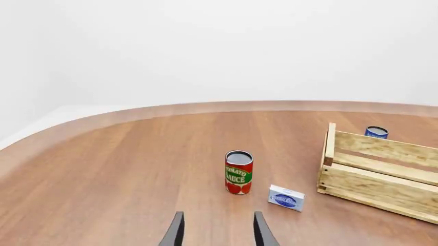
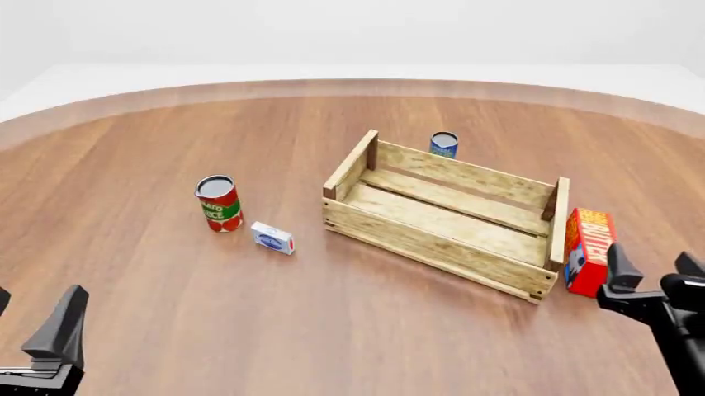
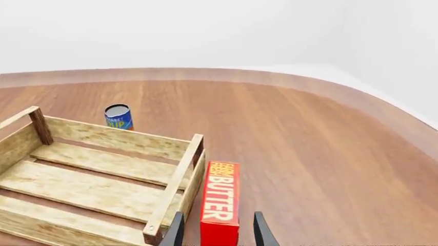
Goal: Pick up the butter and put it in the tray.
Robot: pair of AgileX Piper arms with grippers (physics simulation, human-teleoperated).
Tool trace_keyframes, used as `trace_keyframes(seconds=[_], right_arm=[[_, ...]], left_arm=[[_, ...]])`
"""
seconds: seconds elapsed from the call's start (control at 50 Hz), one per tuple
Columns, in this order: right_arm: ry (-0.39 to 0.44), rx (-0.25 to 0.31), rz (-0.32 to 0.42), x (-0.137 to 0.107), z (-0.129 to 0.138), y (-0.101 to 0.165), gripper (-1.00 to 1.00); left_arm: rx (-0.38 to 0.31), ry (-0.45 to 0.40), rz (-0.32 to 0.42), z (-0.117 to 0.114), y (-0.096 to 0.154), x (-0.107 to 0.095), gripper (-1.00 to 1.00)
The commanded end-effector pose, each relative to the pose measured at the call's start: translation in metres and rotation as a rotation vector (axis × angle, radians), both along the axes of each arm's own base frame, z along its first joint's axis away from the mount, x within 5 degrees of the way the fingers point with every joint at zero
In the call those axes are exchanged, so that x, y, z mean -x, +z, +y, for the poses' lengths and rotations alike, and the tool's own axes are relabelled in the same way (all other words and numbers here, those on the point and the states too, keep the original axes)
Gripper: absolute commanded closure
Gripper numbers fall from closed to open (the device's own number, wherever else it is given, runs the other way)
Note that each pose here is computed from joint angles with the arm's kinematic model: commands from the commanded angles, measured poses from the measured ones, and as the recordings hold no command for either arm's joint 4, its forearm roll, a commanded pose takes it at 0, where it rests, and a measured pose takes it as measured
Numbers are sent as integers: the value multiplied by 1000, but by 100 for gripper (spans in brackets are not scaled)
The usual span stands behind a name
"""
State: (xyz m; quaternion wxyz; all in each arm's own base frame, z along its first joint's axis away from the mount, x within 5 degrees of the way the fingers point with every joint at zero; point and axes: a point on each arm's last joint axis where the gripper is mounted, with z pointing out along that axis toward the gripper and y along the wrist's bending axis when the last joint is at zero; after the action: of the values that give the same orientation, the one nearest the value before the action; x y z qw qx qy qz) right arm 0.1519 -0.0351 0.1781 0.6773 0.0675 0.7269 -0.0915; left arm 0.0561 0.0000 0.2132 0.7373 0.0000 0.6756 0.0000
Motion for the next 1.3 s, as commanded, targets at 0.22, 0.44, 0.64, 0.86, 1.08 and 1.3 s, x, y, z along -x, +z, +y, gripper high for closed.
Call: trace_keyframes(seconds=[0.22, 0.44, 0.64, 0.86, 1.08, 1.3], right_arm=[[-8, -8, 43, -10, -4, -18, -100], [-25, -15, 53, -10, -7, -20, -100], [-26, -26, 63, -16, -8, -22, -100], [-29, -37, 69, -22, -10, -24, -100], [-25, -37, 77, -32, -12, -26, -100], [-21, -34, 92, -41, -14, -30, -100]], left_arm=[[0, 0, 0, 0, 0, 0, -100], [0, 0, 0, 0, 0, 0, -100], [0, 0, 0, 0, 0, 0, -100], [0, 0, 0, 0, 0, 0, -100], [0, 0, 0, 0, 0, 0, -100], [0, 0, 0, 0, 0, 0, -100]])
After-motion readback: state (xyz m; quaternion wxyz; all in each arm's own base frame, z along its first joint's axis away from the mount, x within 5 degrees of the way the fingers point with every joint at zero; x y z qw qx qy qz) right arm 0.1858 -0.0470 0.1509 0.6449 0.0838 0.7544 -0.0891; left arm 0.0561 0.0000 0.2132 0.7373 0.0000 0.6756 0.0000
